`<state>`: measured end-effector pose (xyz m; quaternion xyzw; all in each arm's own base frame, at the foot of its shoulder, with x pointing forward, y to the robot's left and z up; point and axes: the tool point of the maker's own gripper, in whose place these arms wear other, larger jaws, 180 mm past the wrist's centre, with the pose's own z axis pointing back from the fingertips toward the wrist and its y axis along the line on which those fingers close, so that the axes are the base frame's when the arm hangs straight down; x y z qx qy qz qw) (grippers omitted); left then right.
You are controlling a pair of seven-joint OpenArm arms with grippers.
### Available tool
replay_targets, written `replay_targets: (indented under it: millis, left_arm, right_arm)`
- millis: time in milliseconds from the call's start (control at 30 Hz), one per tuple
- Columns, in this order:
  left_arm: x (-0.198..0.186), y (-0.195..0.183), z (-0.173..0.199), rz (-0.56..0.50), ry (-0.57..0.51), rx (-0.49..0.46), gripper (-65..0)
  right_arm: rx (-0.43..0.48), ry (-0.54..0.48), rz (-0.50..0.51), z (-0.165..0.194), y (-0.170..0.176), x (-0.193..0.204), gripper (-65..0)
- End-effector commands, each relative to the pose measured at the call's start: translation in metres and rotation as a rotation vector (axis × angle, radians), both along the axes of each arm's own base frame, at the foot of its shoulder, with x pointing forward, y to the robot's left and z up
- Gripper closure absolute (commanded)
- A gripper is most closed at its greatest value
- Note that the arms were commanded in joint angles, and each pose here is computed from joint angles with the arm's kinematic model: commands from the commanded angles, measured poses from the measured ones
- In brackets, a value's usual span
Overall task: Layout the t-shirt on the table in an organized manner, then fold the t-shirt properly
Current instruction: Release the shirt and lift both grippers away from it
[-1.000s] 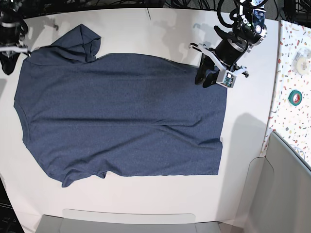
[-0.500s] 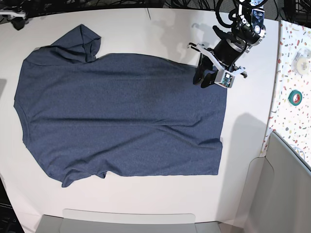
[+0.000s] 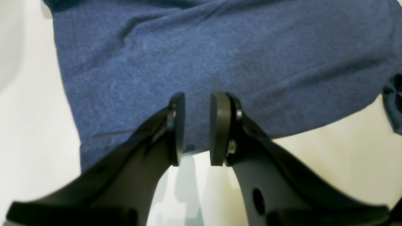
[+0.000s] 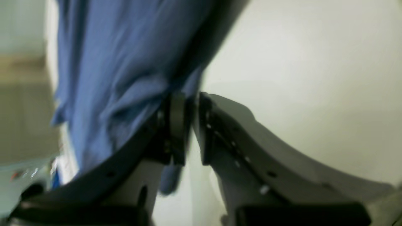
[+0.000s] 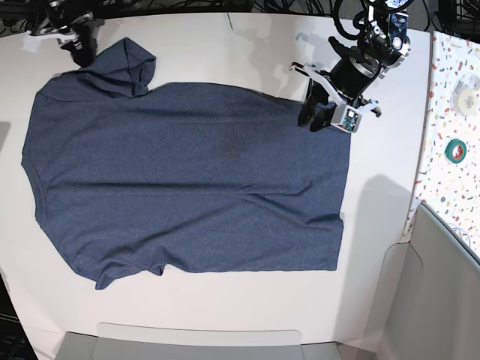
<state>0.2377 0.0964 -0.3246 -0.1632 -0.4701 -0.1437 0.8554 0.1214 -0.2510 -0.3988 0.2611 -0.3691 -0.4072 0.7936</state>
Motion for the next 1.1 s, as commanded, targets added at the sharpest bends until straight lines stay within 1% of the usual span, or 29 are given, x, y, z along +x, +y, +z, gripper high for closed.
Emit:
replay_targets:
  millis: [0,100,233,367,500,900,933,967,1033,1067]
  left_arm:
    - [0.004,-0.002,0.011,-0.006,-0.042,-0.016,-14.1]
    - [0.004,-0.002,0.011,-0.006,-0.042,-0.015,-14.1]
    - [0.004,-0.002,0.011,-0.006,-0.042,-0.015,-14.1]
    - [0.0,0.0,0.001,-0.015,0.017,0.014,-14.1]
    - [0.008,0.001,0.004,-0.021,0.017,0.033,-14.1]
    - [0.01,0.005,0.005,-0.011,0.015,0.038,-14.1]
    - [0.01,0.005,0.005,-0.011,0.015,0.038,-14.1]
    - [0.01,0.004,0.005,-0.012,0.013,0.038,-14.1]
    - [0.01,0.005,0.005,-0.01,0.014,0.039,-14.1]
    - [0.009,0.006,0.005,-0.009,0.015,0.039,-14.1]
  right_arm:
    - [0.007,0.081,0.043,-0.01,0.008,-0.014,-8.3]
    - [0.014,0.066,0.055,-0.006,0.012,-0.012,-8.3]
    - [0.016,0.086,0.053,-0.009,0.012,-0.021,-8.4]
    - [0.02,0.092,0.053,-0.01,0.013,-0.022,-8.4]
    - [0.019,0.08,0.056,-0.01,0.014,-0.017,-8.4]
    - [0.021,0.07,0.057,-0.009,0.014,-0.012,-8.1]
    - [0.021,0.07,0.057,-0.009,0.014,-0.012,-7.7]
    - [0.021,0.07,0.057,-0.009,0.014,-0.012,-5.9]
    - [0.021,0.07,0.057,-0.009,0.014,-0.012,0.0]
    - [0.023,0.073,0.06,-0.01,0.015,-0.012,0.0]
